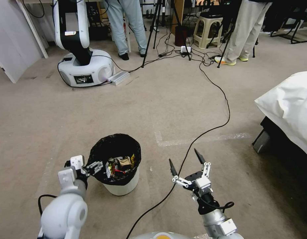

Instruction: Pick up the trash bin, then pick up the garbage from the floor and place it into the trash bin.

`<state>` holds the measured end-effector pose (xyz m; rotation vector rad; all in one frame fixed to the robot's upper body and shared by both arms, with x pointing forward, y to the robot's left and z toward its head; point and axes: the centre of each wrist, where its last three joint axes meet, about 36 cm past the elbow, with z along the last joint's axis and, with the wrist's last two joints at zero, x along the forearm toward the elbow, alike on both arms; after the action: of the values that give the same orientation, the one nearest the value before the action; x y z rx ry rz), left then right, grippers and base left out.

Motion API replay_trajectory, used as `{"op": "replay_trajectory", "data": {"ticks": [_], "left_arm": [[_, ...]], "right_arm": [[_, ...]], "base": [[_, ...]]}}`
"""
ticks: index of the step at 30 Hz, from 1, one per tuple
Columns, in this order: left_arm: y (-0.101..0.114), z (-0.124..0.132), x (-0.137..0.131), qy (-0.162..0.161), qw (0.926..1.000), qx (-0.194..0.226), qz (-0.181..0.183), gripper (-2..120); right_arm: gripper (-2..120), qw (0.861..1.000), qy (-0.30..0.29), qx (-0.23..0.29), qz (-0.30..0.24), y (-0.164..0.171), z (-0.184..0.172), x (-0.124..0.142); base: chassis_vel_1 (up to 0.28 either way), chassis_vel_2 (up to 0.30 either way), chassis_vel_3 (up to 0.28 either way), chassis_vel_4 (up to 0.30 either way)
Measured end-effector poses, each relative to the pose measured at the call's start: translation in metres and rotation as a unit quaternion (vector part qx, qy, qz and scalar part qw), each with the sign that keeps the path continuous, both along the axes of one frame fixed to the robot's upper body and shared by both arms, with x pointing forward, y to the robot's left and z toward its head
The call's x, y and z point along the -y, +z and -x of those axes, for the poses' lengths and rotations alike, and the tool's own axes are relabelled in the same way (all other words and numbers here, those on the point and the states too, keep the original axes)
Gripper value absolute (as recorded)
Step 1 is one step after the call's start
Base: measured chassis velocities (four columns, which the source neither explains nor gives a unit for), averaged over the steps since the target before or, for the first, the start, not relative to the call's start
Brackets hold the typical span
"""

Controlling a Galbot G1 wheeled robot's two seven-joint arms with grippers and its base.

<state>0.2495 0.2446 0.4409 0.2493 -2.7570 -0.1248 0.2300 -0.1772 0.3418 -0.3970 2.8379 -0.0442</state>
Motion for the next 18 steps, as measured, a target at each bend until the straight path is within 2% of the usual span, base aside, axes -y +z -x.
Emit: {"op": "replay_trajectory", "data": {"ticks": [2,4,8,14,18], "left_arm": [[-0.002,0.007,0.002,-0.012,0.9998,0.015,-0.011,99],[-0.009,0.028,0.010,-0.041,0.9975,0.047,-0.034,97],[-0.014,0.041,0.014,-0.060,0.9936,0.077,-0.057,100],[-0.022,0.045,0.016,-0.065,0.9912,0.098,-0.060,100],[-0.028,0.046,0.017,-0.056,0.9912,0.103,-0.061,100]], "right_arm": [[100,1.000,-0.007,0.001,-0.001,0.001,0.000,0.000],[100,1.000,-0.025,0.005,-0.002,0.004,0.000,0.001],[100,0.999,-0.033,0.009,0.000,0.005,0.000,0.001],[100,0.999,-0.039,0.011,-0.004,0.006,-0.001,-0.001],[100,0.999,-0.043,0.010,-0.003,0.007,-0.003,-0.001]], "base": [[0.000,0.000,0.000,0.000],[0.000,0.000,0.000,0.000],[0.000,0.000,0.000,0.000],[0.000,0.000,0.000,0.000],[0.000,0.000,0.000,0.000]]}}
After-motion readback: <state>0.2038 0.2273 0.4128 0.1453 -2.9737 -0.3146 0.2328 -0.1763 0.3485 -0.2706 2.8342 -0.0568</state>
